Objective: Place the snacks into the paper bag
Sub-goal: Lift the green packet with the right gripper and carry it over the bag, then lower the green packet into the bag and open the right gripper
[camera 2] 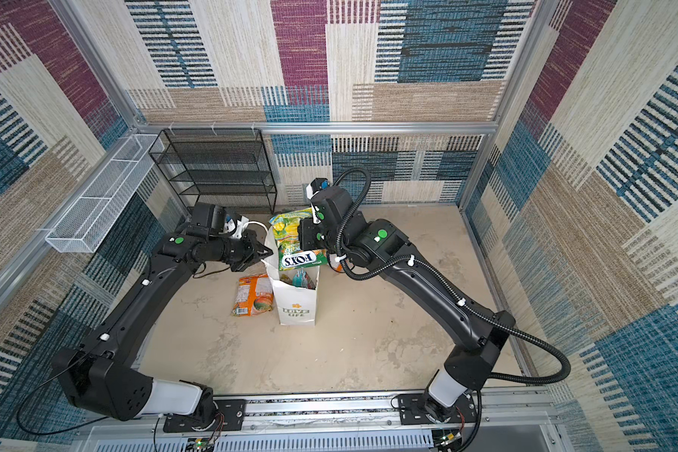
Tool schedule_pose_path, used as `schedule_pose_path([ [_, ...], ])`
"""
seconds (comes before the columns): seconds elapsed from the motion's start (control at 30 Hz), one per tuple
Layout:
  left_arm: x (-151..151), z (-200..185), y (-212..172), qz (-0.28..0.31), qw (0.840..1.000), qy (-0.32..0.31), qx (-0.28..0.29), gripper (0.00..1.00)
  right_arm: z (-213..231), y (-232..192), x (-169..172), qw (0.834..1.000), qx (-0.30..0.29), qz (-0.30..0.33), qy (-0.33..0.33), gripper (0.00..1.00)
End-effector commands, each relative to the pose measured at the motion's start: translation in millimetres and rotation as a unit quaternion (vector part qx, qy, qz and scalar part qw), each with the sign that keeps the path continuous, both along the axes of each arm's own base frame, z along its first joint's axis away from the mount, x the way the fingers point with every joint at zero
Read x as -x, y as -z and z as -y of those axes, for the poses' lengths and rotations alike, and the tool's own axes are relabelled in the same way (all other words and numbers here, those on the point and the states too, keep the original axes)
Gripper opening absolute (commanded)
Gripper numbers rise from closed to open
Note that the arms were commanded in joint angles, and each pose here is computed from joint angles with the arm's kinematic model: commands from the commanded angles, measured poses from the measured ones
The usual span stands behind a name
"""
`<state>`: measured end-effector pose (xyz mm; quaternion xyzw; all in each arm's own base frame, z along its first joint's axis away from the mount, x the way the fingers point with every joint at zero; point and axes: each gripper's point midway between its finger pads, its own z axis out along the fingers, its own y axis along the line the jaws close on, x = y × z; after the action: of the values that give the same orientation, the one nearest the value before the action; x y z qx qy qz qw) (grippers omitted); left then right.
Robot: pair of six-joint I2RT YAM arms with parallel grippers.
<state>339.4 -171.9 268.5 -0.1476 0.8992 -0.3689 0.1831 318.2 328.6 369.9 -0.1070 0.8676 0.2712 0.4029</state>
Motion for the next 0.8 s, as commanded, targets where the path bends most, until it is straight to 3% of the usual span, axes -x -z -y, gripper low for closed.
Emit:
schedule_pose_path([
  [0.0, -4.9, 2.2, -10.1, 0.019, 1.000, -0.001, 0.014, 0.00, 1.2, 0.1, -6.8, 0.999, -0.001, 0.015, 0.032, 0.00],
  [0.27, -5.5, 2.2, -9.9, 0.020, 1.000, -0.002, 0.013, 0.00, -16.6, 22.0, -18.6, 0.999, 0.027, 0.004, 0.037, 0.02],
  [0.5, -5.1, 2.6, -9.9, 0.018, 1.000, -0.001, 0.015, 0.00, -22.4, 17.6, -14.4, 1.000, 0.007, 0.009, 0.024, 0.26],
  [0.77, -5.8, 1.7, -8.7, 0.018, 1.000, -0.003, 0.013, 0.00, -27.3, -21.8, -5.2, 0.999, -0.029, 0.035, -0.009, 0.37],
])
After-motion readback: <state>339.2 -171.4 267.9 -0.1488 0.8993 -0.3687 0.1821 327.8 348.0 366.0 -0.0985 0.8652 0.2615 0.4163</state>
